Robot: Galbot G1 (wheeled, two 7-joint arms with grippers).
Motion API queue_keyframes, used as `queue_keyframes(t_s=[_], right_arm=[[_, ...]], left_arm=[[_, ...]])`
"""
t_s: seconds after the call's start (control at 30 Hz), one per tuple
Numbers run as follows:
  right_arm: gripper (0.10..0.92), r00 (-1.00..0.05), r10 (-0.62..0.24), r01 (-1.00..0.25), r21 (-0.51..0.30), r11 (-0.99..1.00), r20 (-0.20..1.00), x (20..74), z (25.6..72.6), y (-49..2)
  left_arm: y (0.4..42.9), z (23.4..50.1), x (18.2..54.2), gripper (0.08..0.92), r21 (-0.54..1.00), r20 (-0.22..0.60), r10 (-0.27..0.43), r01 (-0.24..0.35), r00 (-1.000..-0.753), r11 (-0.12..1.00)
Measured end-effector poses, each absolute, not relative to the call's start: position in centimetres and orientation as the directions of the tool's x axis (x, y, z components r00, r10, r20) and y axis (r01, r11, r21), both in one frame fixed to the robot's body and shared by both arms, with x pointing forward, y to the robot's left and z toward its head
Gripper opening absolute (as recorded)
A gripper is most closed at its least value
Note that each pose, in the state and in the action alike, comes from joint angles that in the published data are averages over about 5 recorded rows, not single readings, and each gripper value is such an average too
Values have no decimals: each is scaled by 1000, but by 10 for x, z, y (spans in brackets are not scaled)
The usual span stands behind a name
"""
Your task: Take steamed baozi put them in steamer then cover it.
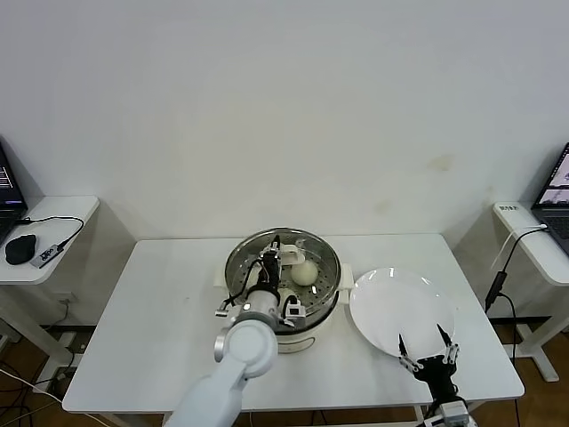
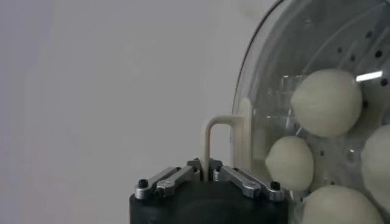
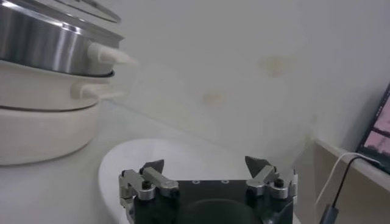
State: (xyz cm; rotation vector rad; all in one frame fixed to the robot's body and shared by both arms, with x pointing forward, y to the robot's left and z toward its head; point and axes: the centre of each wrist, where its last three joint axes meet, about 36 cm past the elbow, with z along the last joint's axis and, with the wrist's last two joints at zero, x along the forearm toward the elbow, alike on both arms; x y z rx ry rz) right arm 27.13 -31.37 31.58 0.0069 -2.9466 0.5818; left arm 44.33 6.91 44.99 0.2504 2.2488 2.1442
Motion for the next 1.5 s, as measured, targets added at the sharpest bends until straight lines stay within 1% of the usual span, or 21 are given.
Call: queue_keyframes(t_s=[0.33, 0.63, 0.7, 0.83, 1.13, 1.37, 1.5], right_arm=[[823, -989, 22, -34, -380, 924, 144, 268, 312, -317], [823, -989, 17, -39, -380, 924, 144, 269, 312, -316], [823, -989, 16, -40, -380, 924, 144, 269, 311, -316], [823, -989, 15, -41, -380, 924, 145, 269, 311, -316], [823, -989, 14, -44, -380, 924, 148, 269, 310, -315], [823, -988, 14, -45, -385, 922, 151, 266, 309, -320], [823, -989, 16, -43, -386, 922, 148, 265, 310, -323]], left_arm=[[66, 442, 449, 142, 995, 96, 126, 100, -987, 22], [64, 438, 449, 142, 994, 100, 126, 104, -987, 27], [64, 438, 447, 154, 994, 99, 126, 104, -987, 30], [66, 439, 443, 242, 994, 92, 126, 98, -988, 38], [74, 447, 418, 501, 995, 64, 147, 75, -987, 72], [86, 459, 378, 709, 990, 34, 185, 58, -982, 125], [97, 469, 347, 799, 981, 19, 209, 58, -978, 183]])
